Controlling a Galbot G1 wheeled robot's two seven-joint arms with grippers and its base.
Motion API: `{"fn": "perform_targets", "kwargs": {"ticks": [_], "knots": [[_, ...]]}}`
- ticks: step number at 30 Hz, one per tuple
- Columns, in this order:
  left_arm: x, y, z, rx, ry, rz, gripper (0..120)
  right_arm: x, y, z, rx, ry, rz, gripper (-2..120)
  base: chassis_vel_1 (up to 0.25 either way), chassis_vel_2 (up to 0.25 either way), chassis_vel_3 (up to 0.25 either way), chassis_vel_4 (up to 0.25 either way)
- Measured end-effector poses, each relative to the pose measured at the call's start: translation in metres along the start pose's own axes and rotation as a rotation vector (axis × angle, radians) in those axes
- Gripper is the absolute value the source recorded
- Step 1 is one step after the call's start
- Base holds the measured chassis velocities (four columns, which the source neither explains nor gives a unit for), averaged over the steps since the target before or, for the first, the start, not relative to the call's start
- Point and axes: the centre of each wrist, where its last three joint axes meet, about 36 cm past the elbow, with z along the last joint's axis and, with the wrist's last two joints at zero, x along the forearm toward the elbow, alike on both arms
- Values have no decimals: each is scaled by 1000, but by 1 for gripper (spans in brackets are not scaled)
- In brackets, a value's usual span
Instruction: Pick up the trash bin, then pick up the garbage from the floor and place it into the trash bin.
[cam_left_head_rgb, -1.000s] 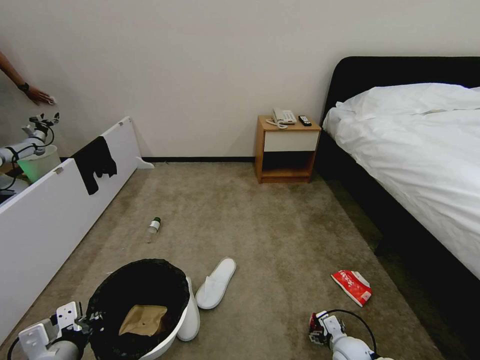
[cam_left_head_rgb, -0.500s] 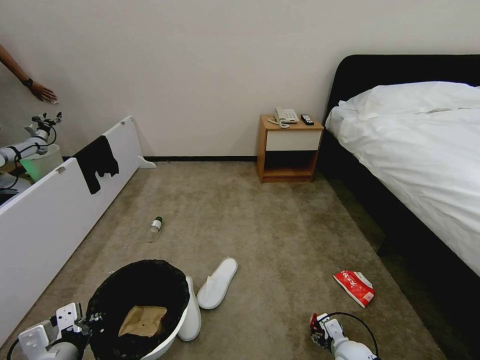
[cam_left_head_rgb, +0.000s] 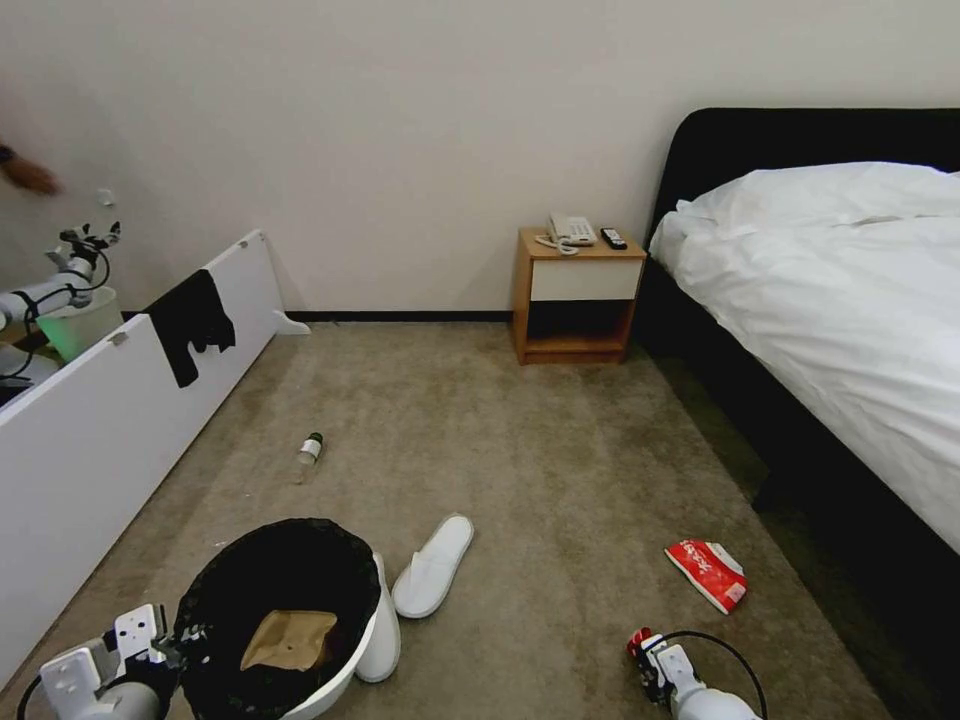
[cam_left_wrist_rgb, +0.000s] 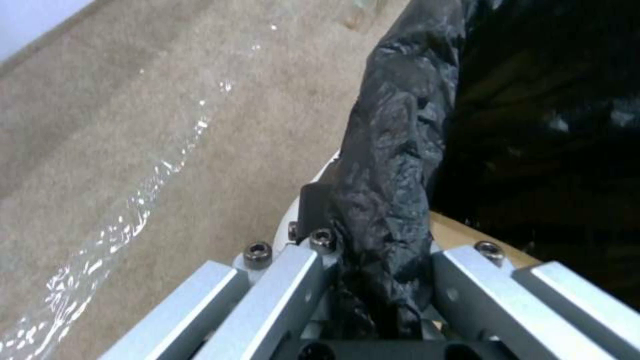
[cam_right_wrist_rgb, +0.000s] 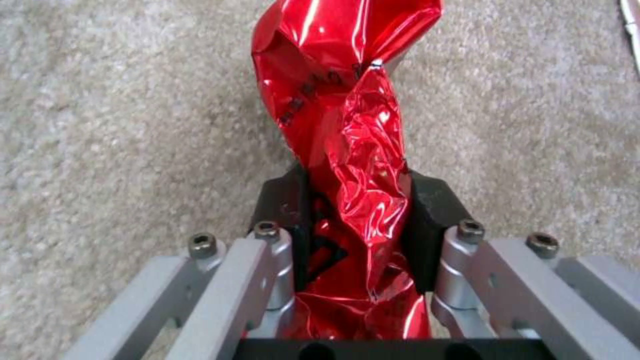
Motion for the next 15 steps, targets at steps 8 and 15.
{"fn": "perform_targets", "kwargs": {"ticks": [8,15], "knots": [[0,0,-1,-2,-1,2,2,11,-1,-9,-18,-37,-4,25,0,0,0,0],[1,-2,-3,-3,-5,7,2,32,-12,-28,-65,-90,-1,24,0,0,0,0]]}}
